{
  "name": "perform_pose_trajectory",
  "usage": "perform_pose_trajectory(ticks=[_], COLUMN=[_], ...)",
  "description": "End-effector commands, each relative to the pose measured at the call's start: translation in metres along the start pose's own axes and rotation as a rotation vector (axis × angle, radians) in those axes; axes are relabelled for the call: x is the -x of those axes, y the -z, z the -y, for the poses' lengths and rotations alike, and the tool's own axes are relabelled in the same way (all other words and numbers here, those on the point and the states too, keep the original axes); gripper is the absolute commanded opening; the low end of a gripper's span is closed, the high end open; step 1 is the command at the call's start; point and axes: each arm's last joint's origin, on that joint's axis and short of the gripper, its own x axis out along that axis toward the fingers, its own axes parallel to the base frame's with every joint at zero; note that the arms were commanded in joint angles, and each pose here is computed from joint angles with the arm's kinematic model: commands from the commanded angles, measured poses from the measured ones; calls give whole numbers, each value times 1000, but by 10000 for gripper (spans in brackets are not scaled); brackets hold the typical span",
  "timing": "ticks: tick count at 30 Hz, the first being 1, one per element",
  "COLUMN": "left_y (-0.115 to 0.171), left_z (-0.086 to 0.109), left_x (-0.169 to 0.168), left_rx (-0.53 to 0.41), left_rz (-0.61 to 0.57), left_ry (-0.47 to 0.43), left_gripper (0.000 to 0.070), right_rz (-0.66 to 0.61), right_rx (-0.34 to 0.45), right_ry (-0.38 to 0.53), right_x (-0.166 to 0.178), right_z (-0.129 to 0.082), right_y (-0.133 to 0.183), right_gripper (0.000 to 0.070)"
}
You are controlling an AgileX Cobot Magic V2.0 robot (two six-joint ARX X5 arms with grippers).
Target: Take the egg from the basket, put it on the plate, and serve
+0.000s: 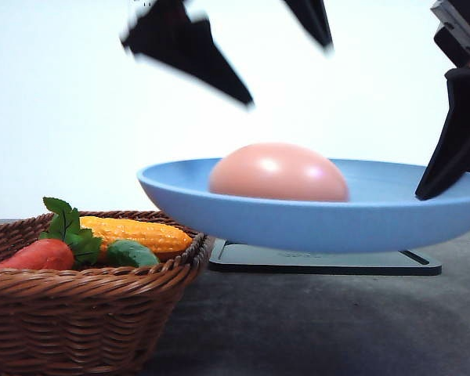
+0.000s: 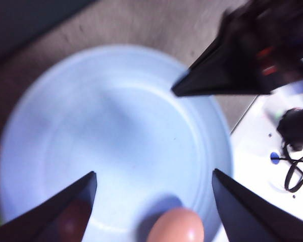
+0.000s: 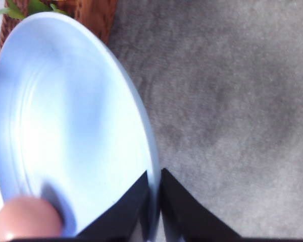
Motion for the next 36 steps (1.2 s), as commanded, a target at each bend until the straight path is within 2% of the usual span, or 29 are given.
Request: perform_pose_trajectory(ticks=[1, 7, 15, 24, 30, 36], left_y=[-4, 9, 37, 64, 70, 69], left_z=[3, 2, -2, -3, -4, -4], left_x=[12, 66, 140, 188, 196, 193], left_rx=[-35, -35, -8, 24, 31, 30], left_rz=[21, 121, 338, 507, 531, 522], left_ry=[-33, -213, -415, -425, -441, -444], left_gripper=[458, 458, 458, 458, 458, 458], right_rz=[3, -16, 50, 84, 49, -3], right_rx=[1, 22, -8, -97, -162, -209], right_ry=[-21, 2, 40, 72, 89, 100], right_x=[0, -8, -6, -18, -40, -64], right_z=[-4, -2, 18, 59, 90, 113], right_y=[-8, -34, -102, -171, -201, -212], right_gripper=[0, 0, 0, 0, 0, 0])
